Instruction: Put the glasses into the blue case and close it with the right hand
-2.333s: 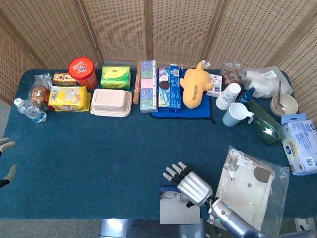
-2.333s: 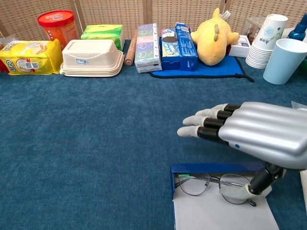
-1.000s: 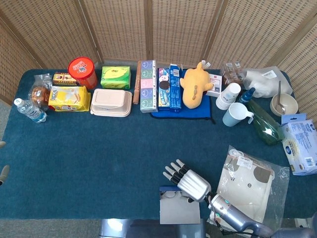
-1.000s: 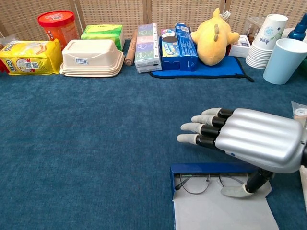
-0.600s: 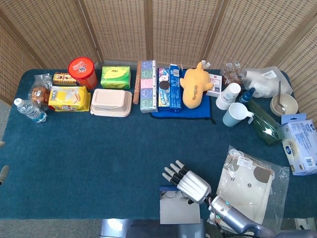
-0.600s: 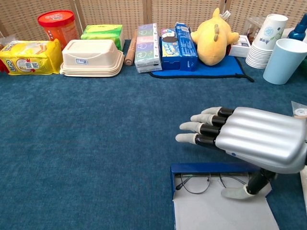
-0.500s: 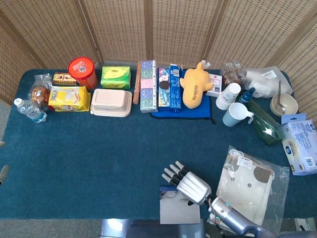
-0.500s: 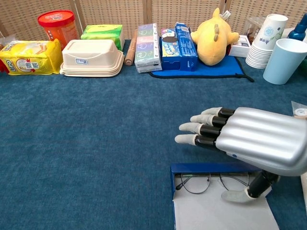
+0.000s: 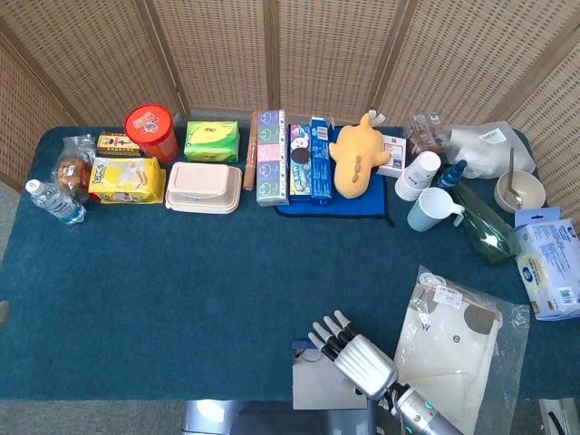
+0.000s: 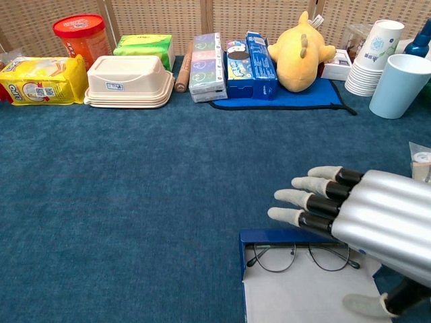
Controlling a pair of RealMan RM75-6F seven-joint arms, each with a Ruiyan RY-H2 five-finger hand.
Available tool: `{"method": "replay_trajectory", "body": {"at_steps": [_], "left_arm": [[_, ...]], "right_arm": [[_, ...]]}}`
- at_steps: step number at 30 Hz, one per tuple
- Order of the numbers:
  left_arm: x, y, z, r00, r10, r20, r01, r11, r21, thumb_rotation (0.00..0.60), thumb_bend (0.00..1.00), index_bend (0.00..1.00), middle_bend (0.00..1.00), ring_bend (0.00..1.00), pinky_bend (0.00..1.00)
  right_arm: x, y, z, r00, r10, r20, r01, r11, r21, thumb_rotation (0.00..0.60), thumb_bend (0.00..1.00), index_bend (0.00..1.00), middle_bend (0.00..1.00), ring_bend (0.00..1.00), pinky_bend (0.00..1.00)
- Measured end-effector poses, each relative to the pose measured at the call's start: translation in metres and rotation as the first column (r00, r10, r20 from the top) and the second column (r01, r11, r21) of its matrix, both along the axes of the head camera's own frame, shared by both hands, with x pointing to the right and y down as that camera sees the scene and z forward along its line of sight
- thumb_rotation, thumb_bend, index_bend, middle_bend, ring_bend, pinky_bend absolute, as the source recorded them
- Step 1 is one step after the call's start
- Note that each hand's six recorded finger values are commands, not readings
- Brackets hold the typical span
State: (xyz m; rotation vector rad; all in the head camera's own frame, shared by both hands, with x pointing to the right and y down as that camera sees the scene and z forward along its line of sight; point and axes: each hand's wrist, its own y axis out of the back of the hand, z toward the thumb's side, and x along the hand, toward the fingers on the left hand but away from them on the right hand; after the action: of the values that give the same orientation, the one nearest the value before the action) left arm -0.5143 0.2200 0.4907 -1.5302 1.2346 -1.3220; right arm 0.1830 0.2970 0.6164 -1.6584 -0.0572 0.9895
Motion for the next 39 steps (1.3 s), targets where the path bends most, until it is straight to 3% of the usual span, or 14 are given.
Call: {"method": "replay_trajectory", "body": {"at_steps": [9,15,29,39], "left_arm": [[-0.007,0.002,0.002,1.0,-0.02,-0.021,0.02,1.0,0.002,0.6,0.36,0.18,0.2,0.16,0.21],[-0.011,0.004,0.002,0.999,-0.022,-0.028,0.023,1.0,0.007,0.6,0.36,0.17,0.2,0.15,0.21],[-0.019,0.012,-0.006,0.999,-0.02,-0.045,0.021,0.999,0.025,0.6,0.36,0.16,0.2,0.14,0.21],[-0.019,0.015,-0.011,0.999,-0.011,-0.047,0.013,0.999,0.037,0.6,0.36,0.17,0.2,0.14,0.21]], "right_arm": [[0.002,0.022,-0.01,0.999,0.034,-0.003,-0.034,0.999,0.005,0.351,0.26,0.0,0.0,0.0,0.1],[0.006,0.034,-0.01,0.999,0.038,-0.009,-0.038,0.999,0.017,0.404,0.26,0.0,0.0,0.0,0.09],[0.013,0.062,-0.014,0.998,0.063,-0.01,-0.063,0.998,0.019,0.404,0.26,0.0,0.0,0.0,0.09],[0.017,0.07,-0.013,0.997,0.079,0.003,-0.079,0.996,0.027,0.405,0.26,0.0,0.0,0.0,0.08]]}}
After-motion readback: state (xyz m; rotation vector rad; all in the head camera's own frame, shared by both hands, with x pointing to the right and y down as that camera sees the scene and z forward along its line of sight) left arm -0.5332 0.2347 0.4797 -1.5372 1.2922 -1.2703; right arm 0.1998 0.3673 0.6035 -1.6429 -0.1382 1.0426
